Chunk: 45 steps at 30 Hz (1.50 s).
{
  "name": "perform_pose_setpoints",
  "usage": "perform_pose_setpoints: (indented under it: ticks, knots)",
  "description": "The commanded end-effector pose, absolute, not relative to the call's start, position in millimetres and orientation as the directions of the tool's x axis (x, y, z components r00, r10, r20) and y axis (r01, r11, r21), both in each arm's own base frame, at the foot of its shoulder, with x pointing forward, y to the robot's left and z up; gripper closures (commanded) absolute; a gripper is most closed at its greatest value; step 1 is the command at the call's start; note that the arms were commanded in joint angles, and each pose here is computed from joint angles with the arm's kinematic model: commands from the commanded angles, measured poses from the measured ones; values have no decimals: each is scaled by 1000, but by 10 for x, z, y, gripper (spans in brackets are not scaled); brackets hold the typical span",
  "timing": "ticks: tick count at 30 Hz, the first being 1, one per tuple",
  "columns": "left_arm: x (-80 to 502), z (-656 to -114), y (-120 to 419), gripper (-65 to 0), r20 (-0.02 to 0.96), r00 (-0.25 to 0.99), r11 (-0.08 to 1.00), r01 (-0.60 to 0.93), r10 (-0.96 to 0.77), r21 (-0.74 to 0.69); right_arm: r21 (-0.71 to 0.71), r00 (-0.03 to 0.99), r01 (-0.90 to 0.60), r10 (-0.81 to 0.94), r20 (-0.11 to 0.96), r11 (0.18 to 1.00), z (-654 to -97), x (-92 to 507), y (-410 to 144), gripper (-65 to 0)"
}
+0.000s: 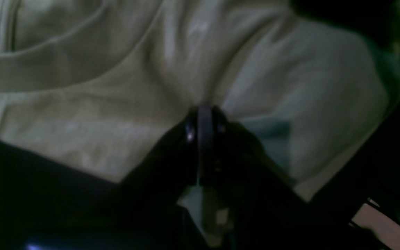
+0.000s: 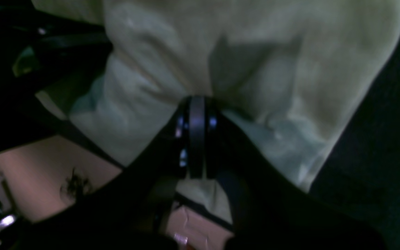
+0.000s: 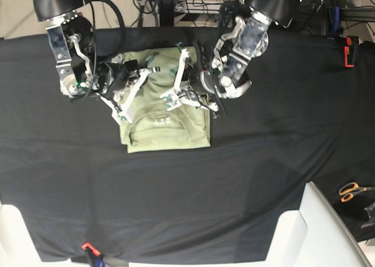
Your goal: Fold the T-shirt properly
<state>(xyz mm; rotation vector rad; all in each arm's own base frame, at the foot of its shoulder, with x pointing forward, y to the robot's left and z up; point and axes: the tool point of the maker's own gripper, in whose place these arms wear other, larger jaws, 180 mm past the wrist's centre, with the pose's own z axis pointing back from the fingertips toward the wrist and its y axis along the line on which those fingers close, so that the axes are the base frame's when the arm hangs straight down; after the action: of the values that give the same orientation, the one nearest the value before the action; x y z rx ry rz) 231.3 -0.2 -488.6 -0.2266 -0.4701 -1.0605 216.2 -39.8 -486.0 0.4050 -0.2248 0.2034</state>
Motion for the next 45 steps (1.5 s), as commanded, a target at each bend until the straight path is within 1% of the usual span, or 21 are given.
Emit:
perform_pose_setpoints:
  ticks: [1,4,7,9,11,13,15,18,20,23,26,28,30,31,33,36,38,41,43,45]
  knots:
    - [2351,-4877,34,0,465,398,477,877,-791,61,340,947,-252,158,279,906,-4807,2228,-466,-2]
    - [2558,-4603,88,0,509,349,477,868,-787,141,336,930,-281,168,327,899,-4625,2277,-435,-2]
    - [2818,-4235,168,0,563,318,513,829,-763,225,330,900,-324,182,395,886,-4364,2346,-361,-2]
    - [3021,-4005,306,0,553,321,539,792,-769,289,316,872,-350,183,454,882,-4182,2389,-347,0]
    - [3128,-3830,428,0,548,328,560,759,-770,332,280,843,-351,171,510,894,-3994,2470,-495,0]
    - [3185,-3679,610,0,556,341,591,719,-758,366,257,827,-294,110,551,921,-3835,2519,-738,0]
    - [3137,-3728,795,0,546,388,626,693,-743,359,230,817,-197,30,576,953,-3738,2569,-1105,0]
    - [3024,-3855,962,0,524,444,656,675,-727,337,183,812,-72,-49,582,980,-3703,2586,-1616,0]
    - [2921,-3838,1069,0,524,465,675,655,-714,339,141,816,-27,-60,575,990,-3721,2496,-1895,0]
    - [2637,-3825,1264,0,520,509,712,619,-686,333,98,802,57,-104,588,994,-3740,2322,-2249,0]
    - [2255,-3943,1387,0,480,565,731,613,-671,300,71,783,147,-160,602,987,-3776,2091,-2532,0]
    - [1971,-4035,1473,0,431,587,720,634,-685,282,45,808,179,-173,564,983,-3814,1850,-2642,0]
    - [1599,-4180,1558,0,359,609,701,670,-707,244,3,855,201,-177,488,979,-3810,1537,-2747,0]
    - [1463,-4227,1575,0,338,618,699,679,-710,225,-14,874,215,-187,448,976,-3813,1403,-2799,0]
    - [1210,-4292,1532,0,341,626,702,690,-701,175,-38,903,244,-213,372,969,-3840,1181,-2889,0]
    - [920,-4334,1424,0,366,626,701,704,-689,115,-63,928,258,-229,294,964,-3891,901,-2942,0]
    - [711,-4368,1412,0,345,642,703,707,-685,80,-76,940,254,-228,252,964,-3929,734,-2952,0]
    - [410,-4426,1370,0,307,675,713,701,-671,18,-70,962,240,-227,154,968,-4101,445,-2890,0]
    - [200,-4505,1362,0,270,699,721,693,-662,-25,-50,977,197,-193,87,979,-4288,290,-2799,0]
    - [20,-4617,1364,0,231,715,722,689,-660,-66,-16,990,136,-135,44,991,-4491,191,-2656,0]
